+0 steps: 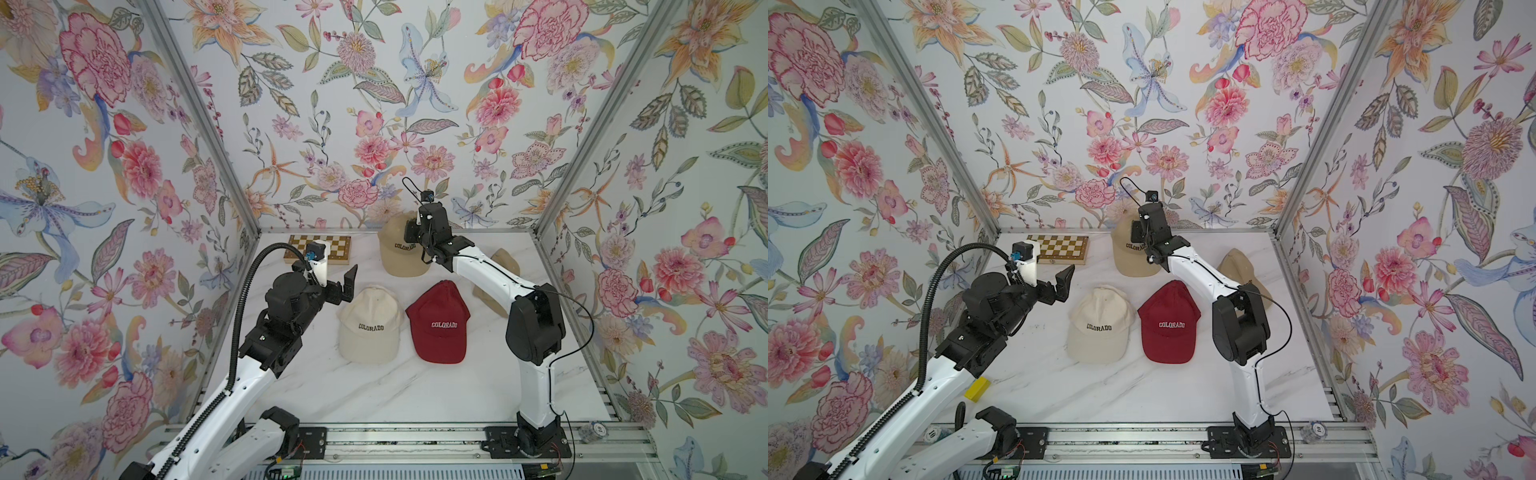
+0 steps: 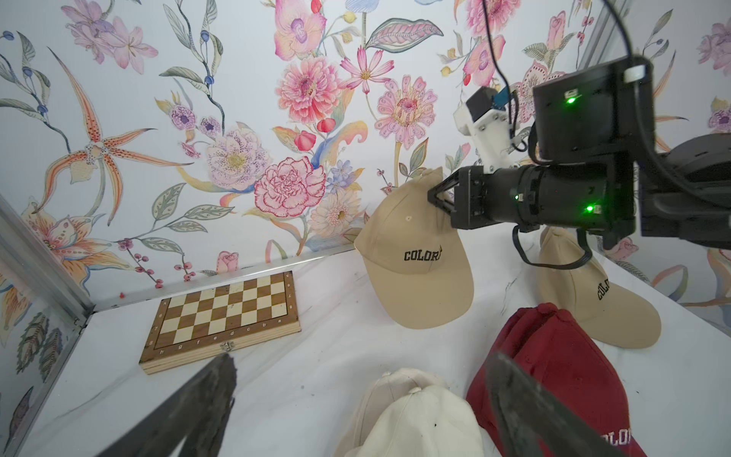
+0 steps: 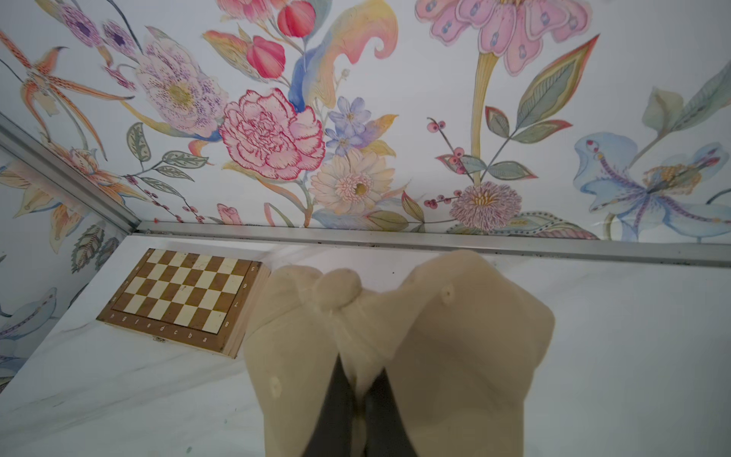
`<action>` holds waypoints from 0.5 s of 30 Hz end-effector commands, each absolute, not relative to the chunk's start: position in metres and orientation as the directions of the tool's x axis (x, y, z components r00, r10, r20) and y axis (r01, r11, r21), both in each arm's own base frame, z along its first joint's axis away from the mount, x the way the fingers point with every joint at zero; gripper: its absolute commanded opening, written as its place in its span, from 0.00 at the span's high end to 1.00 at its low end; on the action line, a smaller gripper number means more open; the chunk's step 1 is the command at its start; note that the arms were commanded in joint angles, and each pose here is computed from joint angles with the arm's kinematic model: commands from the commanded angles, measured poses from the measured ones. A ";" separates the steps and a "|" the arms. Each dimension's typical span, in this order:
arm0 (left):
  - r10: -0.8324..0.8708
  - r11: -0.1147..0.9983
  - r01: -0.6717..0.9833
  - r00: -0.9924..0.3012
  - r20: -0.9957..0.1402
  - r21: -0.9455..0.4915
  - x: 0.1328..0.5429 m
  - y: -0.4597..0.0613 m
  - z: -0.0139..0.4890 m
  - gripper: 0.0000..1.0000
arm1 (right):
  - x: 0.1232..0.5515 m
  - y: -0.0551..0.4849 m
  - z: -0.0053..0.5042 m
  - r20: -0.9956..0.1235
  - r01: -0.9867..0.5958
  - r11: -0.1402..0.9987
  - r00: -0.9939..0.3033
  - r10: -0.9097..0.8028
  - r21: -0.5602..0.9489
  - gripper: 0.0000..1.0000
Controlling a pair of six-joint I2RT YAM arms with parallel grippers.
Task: Stack the baseball caps by color
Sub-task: Place the baseball cap at the center of the board.
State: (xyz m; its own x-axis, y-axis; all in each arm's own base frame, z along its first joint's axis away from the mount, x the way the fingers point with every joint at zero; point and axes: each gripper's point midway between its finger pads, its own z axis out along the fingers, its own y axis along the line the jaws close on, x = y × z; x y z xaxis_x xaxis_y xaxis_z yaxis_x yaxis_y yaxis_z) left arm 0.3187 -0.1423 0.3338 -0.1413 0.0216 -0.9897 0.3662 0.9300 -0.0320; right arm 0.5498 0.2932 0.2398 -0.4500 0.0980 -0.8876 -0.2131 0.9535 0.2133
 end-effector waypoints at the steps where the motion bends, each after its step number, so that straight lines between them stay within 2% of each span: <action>1: -0.019 0.916 0.395 -0.130 -0.991 -0.070 0.318 -0.148 0.335 0.00 | 0.554 0.296 0.229 -0.856 -0.224 0.938 -0.502 0.121 0.264 1.00; 8: -0.017 0.908 0.412 -0.133 -0.991 -0.071 0.317 -0.152 0.331 0.00 | 0.558 0.296 0.178 -0.781 -0.236 0.928 -0.619 0.086 0.289 1.00; 15: -0.028 0.900 0.427 -0.145 -0.989 -0.088 0.319 -0.156 0.327 0.00 | 0.560 0.293 0.152 -0.747 -0.213 0.929 -0.659 0.093 0.304 1.00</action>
State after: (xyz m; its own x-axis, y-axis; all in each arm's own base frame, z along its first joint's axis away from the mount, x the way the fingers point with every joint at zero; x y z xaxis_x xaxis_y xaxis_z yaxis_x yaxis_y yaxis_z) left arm 0.3177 -0.1514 0.3290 -0.1421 -0.0053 -0.9898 0.4088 0.9104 -0.0635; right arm 0.5580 0.2901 0.1515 -0.6476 0.0762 -0.7582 -0.2140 0.9368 0.2769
